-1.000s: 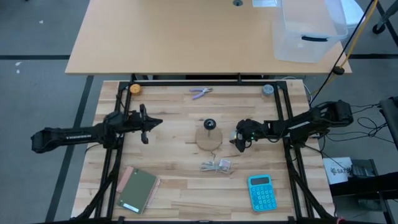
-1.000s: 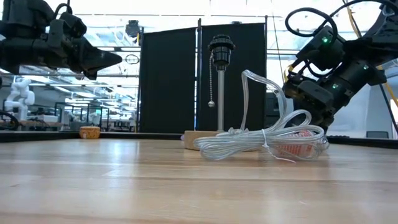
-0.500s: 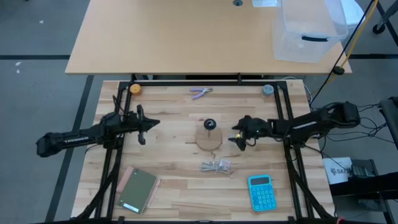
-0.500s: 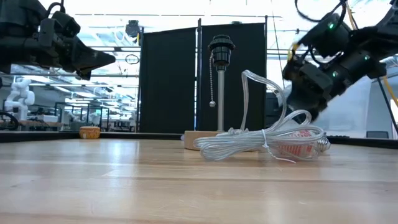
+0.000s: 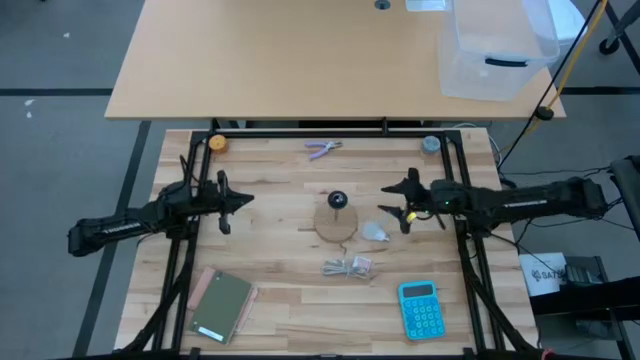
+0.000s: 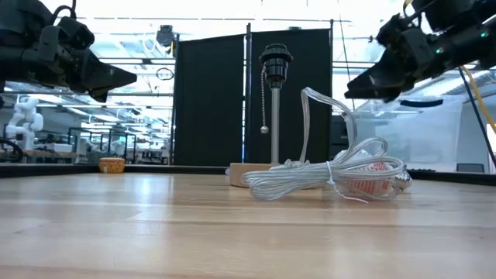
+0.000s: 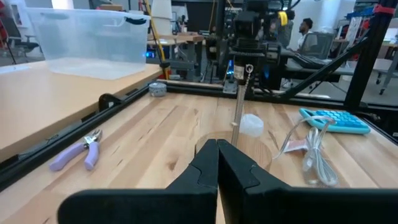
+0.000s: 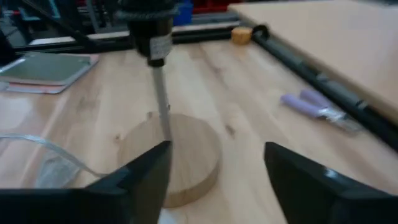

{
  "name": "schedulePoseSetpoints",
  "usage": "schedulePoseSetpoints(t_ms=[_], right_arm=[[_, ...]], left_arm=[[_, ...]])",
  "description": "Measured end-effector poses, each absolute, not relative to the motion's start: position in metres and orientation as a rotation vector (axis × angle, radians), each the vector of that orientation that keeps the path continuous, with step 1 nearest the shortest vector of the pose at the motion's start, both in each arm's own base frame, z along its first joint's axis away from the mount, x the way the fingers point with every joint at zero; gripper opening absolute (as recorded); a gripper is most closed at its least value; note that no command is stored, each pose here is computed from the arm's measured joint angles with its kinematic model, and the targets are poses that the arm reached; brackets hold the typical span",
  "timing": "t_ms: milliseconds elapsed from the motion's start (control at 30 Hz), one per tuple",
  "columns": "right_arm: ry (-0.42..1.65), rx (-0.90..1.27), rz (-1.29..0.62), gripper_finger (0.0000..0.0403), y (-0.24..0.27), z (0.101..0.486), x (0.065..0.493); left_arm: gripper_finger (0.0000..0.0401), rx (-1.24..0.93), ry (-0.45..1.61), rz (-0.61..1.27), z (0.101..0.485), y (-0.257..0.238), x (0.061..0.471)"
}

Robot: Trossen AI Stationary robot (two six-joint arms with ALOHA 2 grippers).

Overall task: Screw lightbulb
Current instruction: Return to Home Position

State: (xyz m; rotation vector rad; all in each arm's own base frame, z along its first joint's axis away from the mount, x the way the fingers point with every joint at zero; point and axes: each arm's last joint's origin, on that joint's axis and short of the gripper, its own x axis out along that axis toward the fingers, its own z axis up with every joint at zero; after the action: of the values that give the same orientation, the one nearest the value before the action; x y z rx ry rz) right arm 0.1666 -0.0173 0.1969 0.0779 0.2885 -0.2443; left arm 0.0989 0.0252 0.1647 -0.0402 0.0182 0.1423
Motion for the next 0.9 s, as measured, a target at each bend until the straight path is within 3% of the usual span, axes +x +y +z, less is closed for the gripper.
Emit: schedulePoseSetpoints(t_ms=[400, 567, 900], right_arm=[[0.209, -0.085, -0.263, 0.0015, -0.016, 0.217, 0.132], [0.130, -0.128, -0.243, 0.0007, -0.014, 0.223, 0.116], [-0.068, -0.132, -0.179, 0.0001, -0.010, 0.200, 0.094]], left_arm=[[0.0000, -0.020, -0.007, 0.143, 0.166, 0.024, 0.096], [0.0000, -0.023, -0.007, 0.143, 0.166, 0.024, 0.096], [0.0000, -0.023, -0.008, 0.144, 0.166, 0.024, 0.096]])
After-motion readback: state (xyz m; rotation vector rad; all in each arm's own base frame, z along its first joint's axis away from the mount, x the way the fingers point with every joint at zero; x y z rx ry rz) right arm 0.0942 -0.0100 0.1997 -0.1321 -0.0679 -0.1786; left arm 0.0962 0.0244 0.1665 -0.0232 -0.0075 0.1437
